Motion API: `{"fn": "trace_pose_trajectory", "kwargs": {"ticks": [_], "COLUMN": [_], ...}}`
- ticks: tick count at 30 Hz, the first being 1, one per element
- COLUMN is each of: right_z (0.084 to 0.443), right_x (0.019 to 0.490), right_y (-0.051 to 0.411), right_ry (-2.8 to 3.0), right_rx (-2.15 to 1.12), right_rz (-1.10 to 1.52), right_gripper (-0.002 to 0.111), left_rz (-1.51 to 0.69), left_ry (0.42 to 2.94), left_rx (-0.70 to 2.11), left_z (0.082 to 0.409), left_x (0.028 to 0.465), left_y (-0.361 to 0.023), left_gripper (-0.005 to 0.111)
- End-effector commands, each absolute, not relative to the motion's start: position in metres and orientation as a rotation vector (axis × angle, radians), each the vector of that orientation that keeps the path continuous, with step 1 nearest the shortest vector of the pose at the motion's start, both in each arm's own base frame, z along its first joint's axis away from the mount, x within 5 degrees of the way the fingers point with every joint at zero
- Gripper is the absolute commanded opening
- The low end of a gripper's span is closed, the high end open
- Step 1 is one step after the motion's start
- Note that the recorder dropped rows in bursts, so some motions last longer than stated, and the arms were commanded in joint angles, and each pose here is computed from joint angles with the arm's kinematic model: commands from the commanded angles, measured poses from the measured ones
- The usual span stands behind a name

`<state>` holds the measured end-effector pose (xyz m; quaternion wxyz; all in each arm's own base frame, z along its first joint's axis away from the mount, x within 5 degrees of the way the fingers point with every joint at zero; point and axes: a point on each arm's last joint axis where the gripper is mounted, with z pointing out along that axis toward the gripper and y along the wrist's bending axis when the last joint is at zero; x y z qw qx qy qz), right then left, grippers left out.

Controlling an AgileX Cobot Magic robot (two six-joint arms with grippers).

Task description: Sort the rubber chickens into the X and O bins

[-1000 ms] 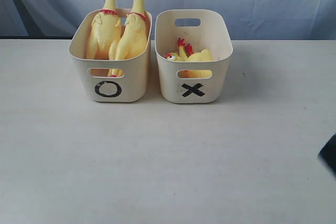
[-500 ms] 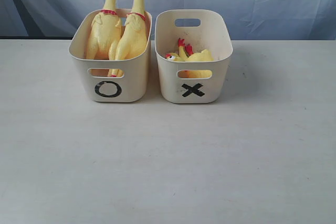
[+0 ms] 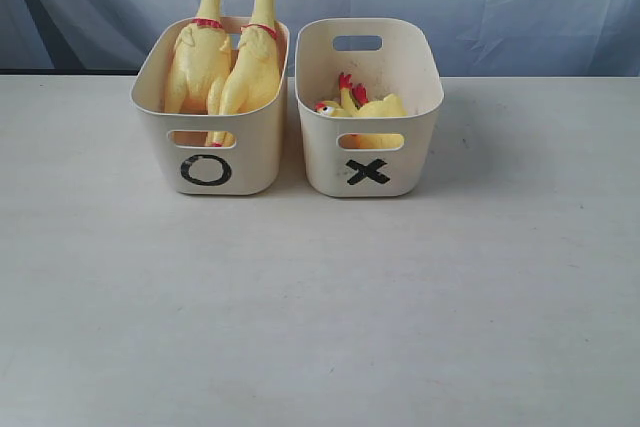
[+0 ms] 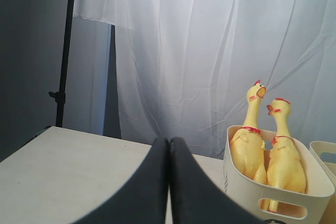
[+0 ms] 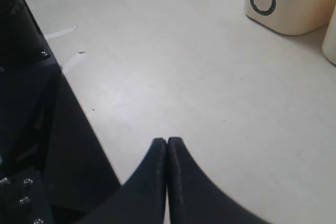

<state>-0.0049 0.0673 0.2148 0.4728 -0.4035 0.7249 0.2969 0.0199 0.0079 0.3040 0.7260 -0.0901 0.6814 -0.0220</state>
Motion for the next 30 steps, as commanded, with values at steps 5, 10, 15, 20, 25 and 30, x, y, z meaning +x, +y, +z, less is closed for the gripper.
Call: {"fn": "trace_pose_trajectory", "kwargs": {"ticks": [5,10,15,20,25,30], "right_z": [0.234,0.244,0.242,0.212,0.201,0.185], "right_x": [0.023,0.037,0.044,0.056,0.056,0.054], "right_y": [0.052,0.031,0.01,0.008,0.007,0.005], "right_ry": [1.703,1.598,1.614,1.488,1.612,1.792], "right_rx": [-0.475,-0.3,-0.203,-0.144,-0.154,-0.167], "right_rz": [0.644,0.367,0.088,0.069,0.046,0.019], "right_gripper": [-0.001,-0.001,-0.001,-0.001,-0.001,-0.001], "left_rz": [-0.044,-0.044,-0.044,-0.044,-0.044,-0.044], "left_ry": [1.49,1.49,1.49,1.49,1.49,1.49], "left_rx": [-0.194,-0.194,-0.194,-0.194,-0.194,-0.194], "left_z": [0.305,0.305,0.305,0.305,0.305,0.305], "left_x": [0.019,0.019,0.019,0.019,0.019,0.019], "left_y": [0.008,0.008,0.008,0.008,0.008,0.008], "left_gripper": [0.0,0.0,0.0,0.0,0.0,0.0]}}
